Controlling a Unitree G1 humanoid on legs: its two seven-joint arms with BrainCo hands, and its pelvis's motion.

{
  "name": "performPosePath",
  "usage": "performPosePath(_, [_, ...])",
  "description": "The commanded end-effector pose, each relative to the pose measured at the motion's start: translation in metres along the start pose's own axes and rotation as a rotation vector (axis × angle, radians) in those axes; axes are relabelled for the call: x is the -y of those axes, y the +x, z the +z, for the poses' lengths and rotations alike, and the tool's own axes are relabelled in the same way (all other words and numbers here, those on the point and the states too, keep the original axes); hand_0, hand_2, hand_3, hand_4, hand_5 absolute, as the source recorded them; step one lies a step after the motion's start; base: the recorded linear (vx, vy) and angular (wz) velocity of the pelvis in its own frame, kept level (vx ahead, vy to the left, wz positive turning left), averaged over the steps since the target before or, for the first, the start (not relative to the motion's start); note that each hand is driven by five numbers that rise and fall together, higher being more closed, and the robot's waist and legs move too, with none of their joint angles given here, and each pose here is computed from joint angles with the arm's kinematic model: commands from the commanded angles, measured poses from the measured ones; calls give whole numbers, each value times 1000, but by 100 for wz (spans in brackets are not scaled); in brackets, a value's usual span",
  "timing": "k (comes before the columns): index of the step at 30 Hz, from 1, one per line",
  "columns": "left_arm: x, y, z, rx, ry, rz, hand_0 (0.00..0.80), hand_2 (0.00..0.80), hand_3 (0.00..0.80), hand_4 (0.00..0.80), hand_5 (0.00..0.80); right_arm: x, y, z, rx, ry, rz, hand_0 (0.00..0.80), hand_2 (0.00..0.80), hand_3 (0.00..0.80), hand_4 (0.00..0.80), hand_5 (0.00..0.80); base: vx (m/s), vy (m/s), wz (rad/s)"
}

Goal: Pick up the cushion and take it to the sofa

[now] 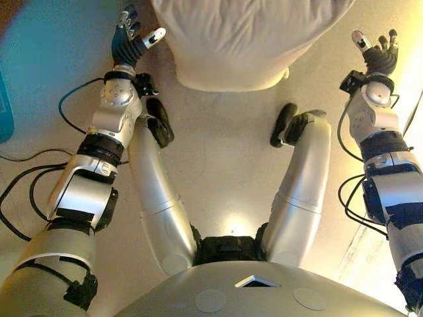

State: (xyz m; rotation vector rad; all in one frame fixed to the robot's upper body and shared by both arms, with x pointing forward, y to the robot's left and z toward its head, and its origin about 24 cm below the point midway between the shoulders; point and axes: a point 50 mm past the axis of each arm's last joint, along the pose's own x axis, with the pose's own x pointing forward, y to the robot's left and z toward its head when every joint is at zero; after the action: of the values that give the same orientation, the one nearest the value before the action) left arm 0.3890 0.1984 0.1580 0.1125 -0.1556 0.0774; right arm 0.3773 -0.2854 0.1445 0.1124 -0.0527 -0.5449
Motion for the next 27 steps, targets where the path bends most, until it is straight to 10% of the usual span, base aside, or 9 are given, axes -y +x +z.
performPosePath(1, [-9,8,8,-13,10,10,0,0,0,0,0,5,3,1,-10,31,52,0,0,0,0,0,13,-30,-7])
performPosePath(12, [-13,17,13,-120,-64,-32,0,0,0,0,0,-51,-4,13,-46,22,500,0,0,0,0,0,1,-2,0])
performPosePath(27, [20,25,14,-199,-1,-176,0,0,0,0,0,-102,-12,18,-96,-291,512,0,0,0,0,0,-4,5,1])
